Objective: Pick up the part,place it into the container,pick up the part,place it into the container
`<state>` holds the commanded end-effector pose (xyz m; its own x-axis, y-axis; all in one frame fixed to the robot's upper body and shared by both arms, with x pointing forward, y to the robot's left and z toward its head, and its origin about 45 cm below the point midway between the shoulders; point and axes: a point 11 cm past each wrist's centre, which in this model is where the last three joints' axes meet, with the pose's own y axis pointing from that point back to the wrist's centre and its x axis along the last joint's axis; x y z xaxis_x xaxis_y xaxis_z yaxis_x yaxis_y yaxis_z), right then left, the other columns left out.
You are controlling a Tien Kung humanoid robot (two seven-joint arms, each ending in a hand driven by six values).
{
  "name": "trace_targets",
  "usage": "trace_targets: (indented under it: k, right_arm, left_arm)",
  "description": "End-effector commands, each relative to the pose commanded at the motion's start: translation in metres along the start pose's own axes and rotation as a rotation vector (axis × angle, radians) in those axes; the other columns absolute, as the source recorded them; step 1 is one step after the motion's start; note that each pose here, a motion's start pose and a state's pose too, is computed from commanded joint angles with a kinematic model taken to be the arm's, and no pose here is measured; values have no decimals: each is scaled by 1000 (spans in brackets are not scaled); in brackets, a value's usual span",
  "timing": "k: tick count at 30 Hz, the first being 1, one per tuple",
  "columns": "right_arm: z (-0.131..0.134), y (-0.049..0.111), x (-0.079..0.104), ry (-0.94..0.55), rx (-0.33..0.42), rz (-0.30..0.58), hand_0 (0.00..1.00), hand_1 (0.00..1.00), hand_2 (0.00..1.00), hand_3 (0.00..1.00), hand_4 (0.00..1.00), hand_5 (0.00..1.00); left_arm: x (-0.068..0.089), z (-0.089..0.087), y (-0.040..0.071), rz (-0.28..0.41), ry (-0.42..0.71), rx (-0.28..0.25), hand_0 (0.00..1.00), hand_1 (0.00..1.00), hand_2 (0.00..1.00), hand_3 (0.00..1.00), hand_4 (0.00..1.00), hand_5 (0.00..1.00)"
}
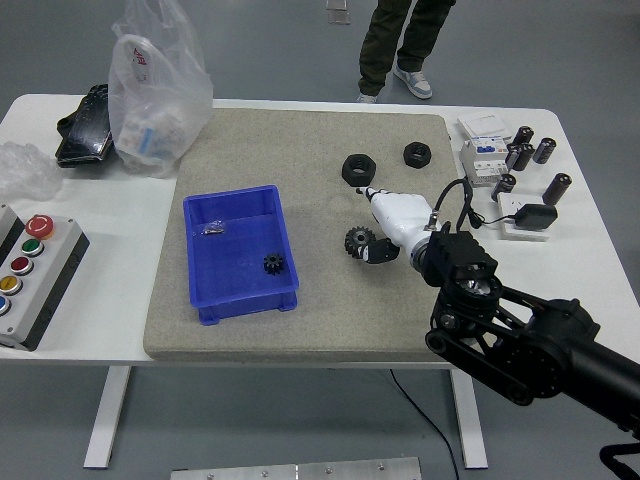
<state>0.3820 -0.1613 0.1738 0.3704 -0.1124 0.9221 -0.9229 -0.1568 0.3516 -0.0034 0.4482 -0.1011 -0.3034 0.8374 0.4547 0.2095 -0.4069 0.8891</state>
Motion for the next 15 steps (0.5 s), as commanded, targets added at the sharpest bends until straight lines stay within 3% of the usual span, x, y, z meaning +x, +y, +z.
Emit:
trace_targets:
  k: [3, 4, 15]
  right_arm:
    - [0, -1, -4, 1, 0, -11, 363, 749, 901, 953, 778, 326]
    - [0, -2, -5, 2, -1, -17, 362, 746, 896, 951, 798, 432]
    - [-3, -10, -24, 27, -2, -94, 360, 742, 886, 945, 793, 433]
  left_arm:
    - [1, 0, 0, 6, 3, 5, 846, 785, 794, 871, 854, 503]
    - [2, 0, 0, 8, 3, 7, 846, 785, 792, 871, 853, 502]
    - [3, 1, 0, 14, 5, 8, 847, 782, 790, 871, 852, 501]
